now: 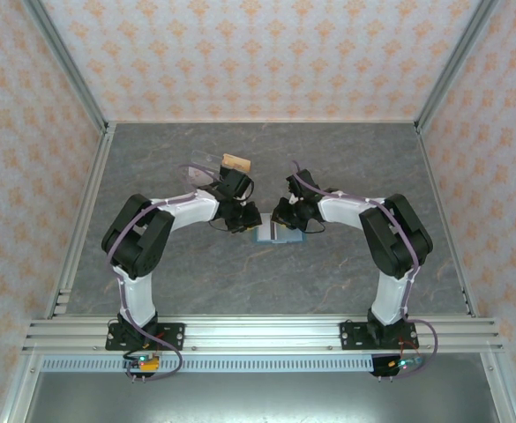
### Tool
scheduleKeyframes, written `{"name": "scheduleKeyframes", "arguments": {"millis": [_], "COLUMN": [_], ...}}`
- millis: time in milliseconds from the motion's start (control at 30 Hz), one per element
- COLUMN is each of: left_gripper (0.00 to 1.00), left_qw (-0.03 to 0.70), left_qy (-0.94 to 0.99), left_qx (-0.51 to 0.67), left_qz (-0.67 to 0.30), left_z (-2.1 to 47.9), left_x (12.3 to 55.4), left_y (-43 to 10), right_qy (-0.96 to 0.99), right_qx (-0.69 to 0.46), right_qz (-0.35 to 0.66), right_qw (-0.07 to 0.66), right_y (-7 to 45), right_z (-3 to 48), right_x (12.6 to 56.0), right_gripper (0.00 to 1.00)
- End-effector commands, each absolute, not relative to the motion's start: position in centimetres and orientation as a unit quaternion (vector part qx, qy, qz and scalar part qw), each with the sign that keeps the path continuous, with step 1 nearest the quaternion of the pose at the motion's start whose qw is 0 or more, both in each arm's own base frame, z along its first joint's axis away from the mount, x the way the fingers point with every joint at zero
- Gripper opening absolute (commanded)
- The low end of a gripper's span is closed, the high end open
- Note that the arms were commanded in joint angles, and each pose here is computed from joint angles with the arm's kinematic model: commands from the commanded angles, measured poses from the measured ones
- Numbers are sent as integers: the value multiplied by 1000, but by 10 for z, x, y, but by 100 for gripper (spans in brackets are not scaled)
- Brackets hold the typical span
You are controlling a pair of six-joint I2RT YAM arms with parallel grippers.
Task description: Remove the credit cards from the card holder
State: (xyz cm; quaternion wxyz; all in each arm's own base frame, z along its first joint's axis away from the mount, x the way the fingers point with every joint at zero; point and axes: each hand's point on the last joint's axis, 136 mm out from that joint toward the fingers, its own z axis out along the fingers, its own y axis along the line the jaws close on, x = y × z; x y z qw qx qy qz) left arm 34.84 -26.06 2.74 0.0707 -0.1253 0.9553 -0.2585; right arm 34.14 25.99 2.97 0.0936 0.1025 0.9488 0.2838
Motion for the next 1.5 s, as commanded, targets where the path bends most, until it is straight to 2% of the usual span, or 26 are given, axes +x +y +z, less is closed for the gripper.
{"name": "scheduleKeyframes", "arguments": {"millis": [0, 333, 500, 700, 1033, 1133, 1233, 1467], "left_gripper": [15, 9, 9, 13, 18, 20, 25, 49], "left_qw": [61, 47, 48, 63, 64, 86, 102, 135], "left_qy": [956, 959, 963, 969, 963, 958, 955, 929], "left_qx": [-123, -123, -122, -108, -94, -87, -88, -108], "left_qz": [-260, -249, -237, -214, -244, -258, -263, -329], "left_z": [21, 12, 12, 22, 34, 56, 69, 102], "left_x": [349, 344, 344, 344, 346, 351, 355, 363], "left_y": [-266, -263, -259, -249, -260, -262, -258, -244], "right_qy": [957, 948, 947, 955, 943, 938, 931, 903], "right_qx": [98, 71, 64, 62, 57, 57, 51, 38], "right_qz": [262, 301, 302, 260, 266, 269, 271, 324], "right_qw": [73, 73, 88, 130, 194, 213, 238, 279], "right_y": [253, 267, 265, 244, 233, 231, 226, 228], "right_z": [13, 26, 36, 43, 66, 76, 88, 124], "right_x": [334, 334, 336, 337, 339, 339, 340, 344], "right_gripper": [19, 16, 7, 0, 0, 0, 0, 0]}}
